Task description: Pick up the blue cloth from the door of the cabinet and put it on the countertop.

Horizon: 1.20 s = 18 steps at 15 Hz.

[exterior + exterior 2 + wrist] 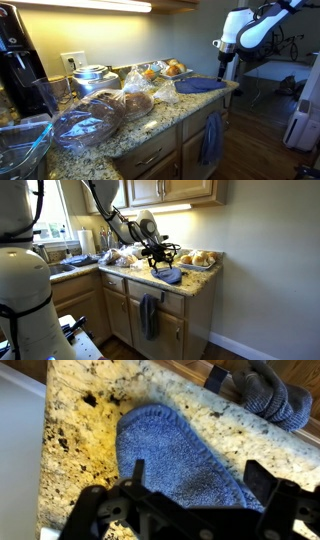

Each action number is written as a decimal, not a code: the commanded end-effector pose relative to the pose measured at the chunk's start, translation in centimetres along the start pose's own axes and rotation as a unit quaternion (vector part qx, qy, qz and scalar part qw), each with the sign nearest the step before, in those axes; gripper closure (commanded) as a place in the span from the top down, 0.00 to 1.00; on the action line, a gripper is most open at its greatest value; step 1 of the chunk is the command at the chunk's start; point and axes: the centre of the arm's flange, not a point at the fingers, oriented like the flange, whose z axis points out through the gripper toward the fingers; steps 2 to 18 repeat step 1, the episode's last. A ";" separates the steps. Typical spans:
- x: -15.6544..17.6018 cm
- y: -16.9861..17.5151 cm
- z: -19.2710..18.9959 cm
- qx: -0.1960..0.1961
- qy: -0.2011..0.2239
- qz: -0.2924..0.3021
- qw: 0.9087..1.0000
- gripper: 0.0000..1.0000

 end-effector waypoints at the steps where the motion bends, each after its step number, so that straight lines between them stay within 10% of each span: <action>1: 0.0 0.0 0.1 0.000 -0.001 0.000 1.000 1.00; 18: 0.0 0.0 0.1 0.000 -0.001 0.000 1.000 1.00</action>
